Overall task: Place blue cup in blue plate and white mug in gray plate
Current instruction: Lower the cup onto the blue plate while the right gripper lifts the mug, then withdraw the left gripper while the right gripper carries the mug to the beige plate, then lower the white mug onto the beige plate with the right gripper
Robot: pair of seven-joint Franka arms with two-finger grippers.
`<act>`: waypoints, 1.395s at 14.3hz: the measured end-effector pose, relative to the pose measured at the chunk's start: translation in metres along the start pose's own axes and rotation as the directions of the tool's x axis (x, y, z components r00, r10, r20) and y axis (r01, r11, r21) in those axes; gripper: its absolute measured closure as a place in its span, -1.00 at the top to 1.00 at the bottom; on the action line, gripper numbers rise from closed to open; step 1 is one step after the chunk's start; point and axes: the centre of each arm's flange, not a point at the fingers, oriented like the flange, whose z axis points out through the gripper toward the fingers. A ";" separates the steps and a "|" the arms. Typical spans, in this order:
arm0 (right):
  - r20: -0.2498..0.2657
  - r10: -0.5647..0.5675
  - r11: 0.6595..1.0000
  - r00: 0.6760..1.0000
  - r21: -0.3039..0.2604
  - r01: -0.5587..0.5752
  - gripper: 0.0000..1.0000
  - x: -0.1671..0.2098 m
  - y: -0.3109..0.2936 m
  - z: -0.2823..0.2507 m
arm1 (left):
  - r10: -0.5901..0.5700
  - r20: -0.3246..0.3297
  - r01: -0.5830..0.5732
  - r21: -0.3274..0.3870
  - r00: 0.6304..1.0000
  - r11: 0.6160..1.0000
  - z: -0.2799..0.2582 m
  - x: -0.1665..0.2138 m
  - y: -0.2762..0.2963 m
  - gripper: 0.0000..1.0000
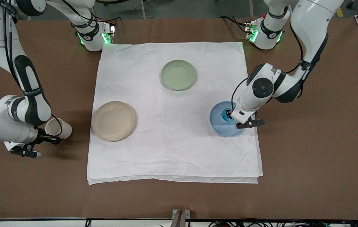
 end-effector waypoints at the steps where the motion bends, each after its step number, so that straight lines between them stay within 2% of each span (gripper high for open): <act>1: 0.012 -0.010 1.000 1.000 0.002 0.010 -0.85 0.001 -0.007 -0.006 | -0.007 -0.008 0.007 0.013 1.000 1.000 -0.015 0.006 -0.001 0.48; 3: 0.058 -0.046 0.999 0.997 0.007 0.045 -0.85 -0.002 -0.030 -0.027 | -0.035 -0.020 0.036 0.065 0.999 0.997 -0.070 0.024 -0.007 0.89; 4: 0.073 -0.071 0.997 0.995 0.009 0.071 -0.85 -0.006 -0.048 -0.041 | -0.057 -0.025 0.059 0.093 0.998 0.994 -0.106 0.033 -0.012 1.00; 6: 0.090 -0.130 0.992 0.987 0.011 0.129 -0.85 -0.016 -0.087 -0.066 | -0.088 -0.040 0.093 0.131 0.995 0.987 -0.182 0.046 -0.024 1.00; 9: 0.098 -0.217 0.976 0.971 0.009 0.217 -0.85 -0.032 -0.147 -0.079 | -0.062 -0.057 0.069 0.136 0.996 0.988 -0.261 0.063 -0.053 1.00; 11: 0.106 -0.252 0.967 0.962 0.003 0.253 -0.85 -0.045 -0.185 -0.076 | -0.022 -0.042 0.027 0.125 0.999 0.992 -0.288 0.079 -0.092 1.00; 14: 0.099 -0.238 0.971 0.966 -0.014 0.240 -0.85 -0.070 -0.232 -0.059 | 0.033 -0.041 -0.028 0.108 0.999 0.994 -0.316 0.086 -0.132 1.00; 17: 0.085 -0.183 0.982 0.980 -0.033 0.186 -0.85 -0.097 -0.268 -0.036 | 0.081 -0.049 -0.076 0.096 0.996 0.993 -0.342 0.074 -0.141 1.00; 20: 0.082 -0.156 0.986 0.984 -0.049 0.161 -0.85 -0.117 -0.283 -0.015 | 0.128 -0.048 -0.121 0.131 0.991 0.984 -0.371 0.048 -0.147 1.00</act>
